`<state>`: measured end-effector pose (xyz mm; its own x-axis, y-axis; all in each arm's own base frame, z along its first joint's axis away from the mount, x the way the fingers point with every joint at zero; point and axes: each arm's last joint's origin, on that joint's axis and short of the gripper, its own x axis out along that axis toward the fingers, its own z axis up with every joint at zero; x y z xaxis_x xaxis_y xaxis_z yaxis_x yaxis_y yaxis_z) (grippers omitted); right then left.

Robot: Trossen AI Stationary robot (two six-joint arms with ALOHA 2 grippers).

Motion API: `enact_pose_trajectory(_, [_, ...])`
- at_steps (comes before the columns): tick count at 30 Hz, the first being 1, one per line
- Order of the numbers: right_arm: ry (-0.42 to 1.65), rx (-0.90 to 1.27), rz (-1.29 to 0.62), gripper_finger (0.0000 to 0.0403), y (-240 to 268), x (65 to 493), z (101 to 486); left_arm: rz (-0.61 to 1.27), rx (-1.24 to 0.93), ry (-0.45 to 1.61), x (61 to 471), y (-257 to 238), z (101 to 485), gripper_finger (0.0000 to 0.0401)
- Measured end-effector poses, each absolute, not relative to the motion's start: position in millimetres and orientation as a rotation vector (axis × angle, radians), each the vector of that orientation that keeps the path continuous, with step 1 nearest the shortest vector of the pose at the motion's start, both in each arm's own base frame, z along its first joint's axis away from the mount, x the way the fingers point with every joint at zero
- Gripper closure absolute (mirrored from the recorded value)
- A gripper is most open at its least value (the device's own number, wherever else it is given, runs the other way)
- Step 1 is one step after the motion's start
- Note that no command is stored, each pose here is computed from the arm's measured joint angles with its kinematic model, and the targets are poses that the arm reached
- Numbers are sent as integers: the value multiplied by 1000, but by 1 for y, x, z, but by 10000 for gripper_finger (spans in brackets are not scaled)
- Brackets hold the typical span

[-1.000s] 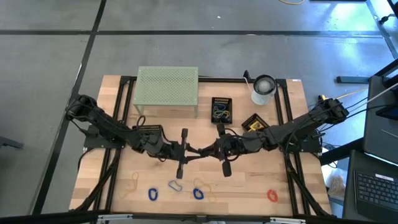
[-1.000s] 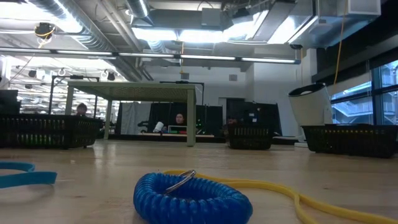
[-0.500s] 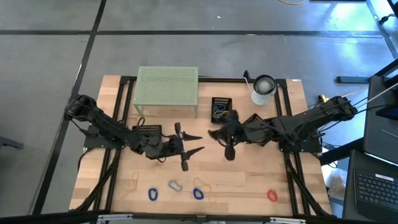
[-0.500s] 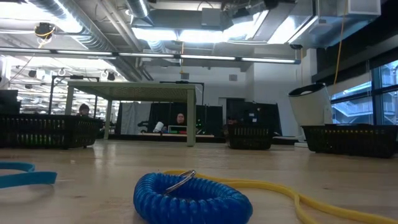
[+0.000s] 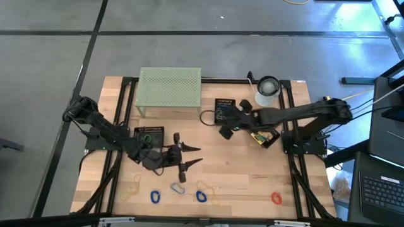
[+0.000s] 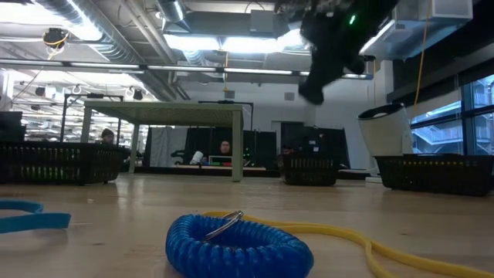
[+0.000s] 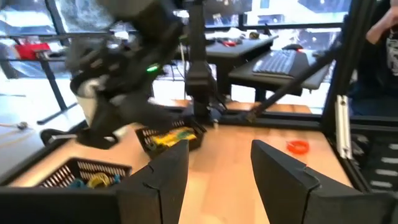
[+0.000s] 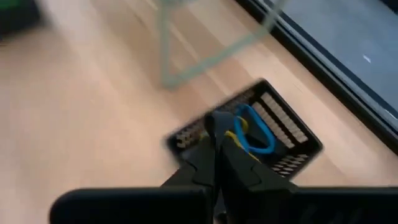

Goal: Pick & Place Office Desk Supplies
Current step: Put the black rubber band into the top black bin

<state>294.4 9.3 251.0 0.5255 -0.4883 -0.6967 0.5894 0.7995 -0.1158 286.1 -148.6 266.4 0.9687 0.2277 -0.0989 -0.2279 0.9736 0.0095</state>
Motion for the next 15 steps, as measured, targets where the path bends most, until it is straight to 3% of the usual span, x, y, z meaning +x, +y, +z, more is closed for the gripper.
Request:
enact_pose_trajectory(10, [1008, 242, -812, 392, -52, 319, 181, 262, -86, 190, 271, -166, 252, 232])
enact_pose_trajectory(15, [1034, 303, -863, 352, -63, 320, 169, 256, -141, 230, 263, -171, 249, 232])
